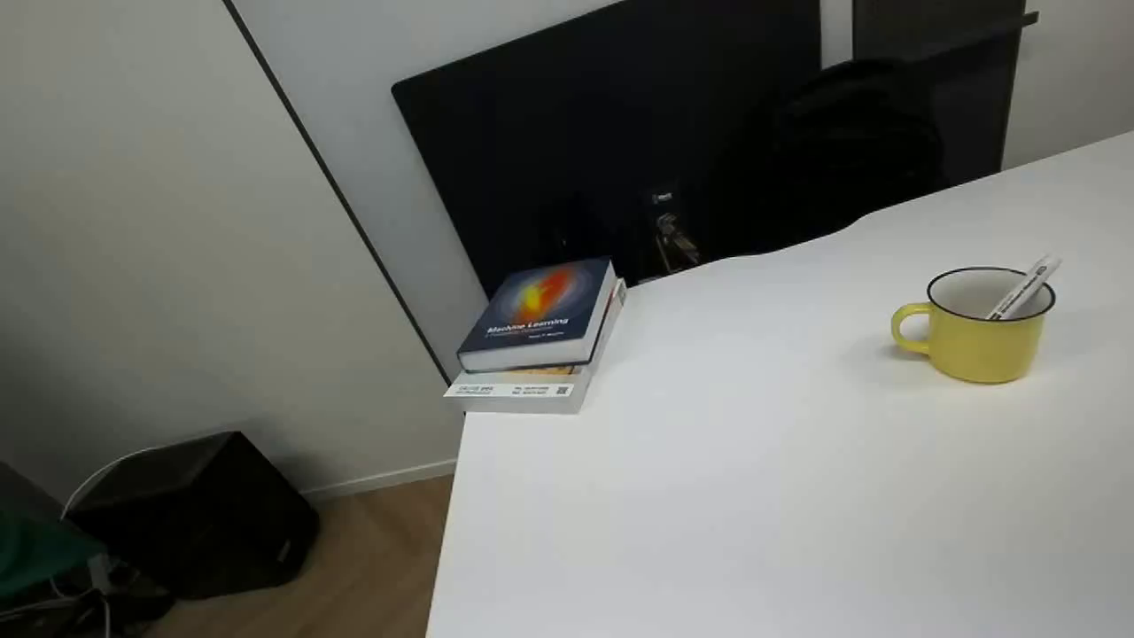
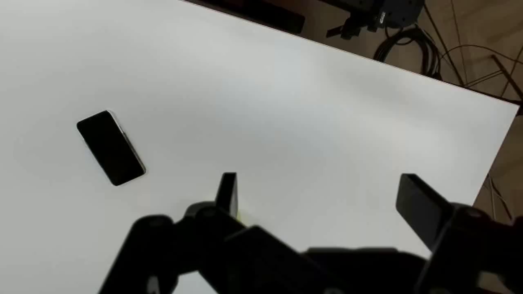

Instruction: Remove the blue marker from the yellow mug

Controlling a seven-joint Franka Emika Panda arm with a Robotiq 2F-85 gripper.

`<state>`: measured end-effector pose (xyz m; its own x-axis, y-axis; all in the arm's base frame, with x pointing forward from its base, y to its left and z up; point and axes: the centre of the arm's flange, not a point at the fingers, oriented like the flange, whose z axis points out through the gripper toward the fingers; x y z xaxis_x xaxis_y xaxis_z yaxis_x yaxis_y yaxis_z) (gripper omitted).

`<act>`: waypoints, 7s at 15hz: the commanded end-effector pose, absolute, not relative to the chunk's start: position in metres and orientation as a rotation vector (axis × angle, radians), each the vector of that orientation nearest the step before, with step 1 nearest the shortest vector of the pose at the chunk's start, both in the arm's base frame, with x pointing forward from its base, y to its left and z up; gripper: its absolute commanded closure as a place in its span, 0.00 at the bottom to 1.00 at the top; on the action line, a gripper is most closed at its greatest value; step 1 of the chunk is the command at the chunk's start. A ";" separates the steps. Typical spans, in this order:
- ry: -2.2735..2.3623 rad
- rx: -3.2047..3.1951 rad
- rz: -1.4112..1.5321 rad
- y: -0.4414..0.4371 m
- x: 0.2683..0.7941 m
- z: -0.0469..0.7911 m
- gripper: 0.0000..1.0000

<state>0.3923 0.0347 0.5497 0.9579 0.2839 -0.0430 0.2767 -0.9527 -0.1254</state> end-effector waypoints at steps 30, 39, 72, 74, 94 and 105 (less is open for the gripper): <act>-0.332 -2.969 0.085 -0.021 0.415 0.529 0.00; -0.111 -2.982 -0.050 -0.131 0.485 0.480 0.00; -0.100 -3.020 -0.082 -0.145 0.585 0.412 0.00; -0.166 -3.029 -0.172 -0.138 0.591 0.403 0.00; -0.237 -2.752 -0.007 -0.100 0.668 0.239 0.00; -0.225 -2.636 -0.040 -0.063 0.688 0.204 0.00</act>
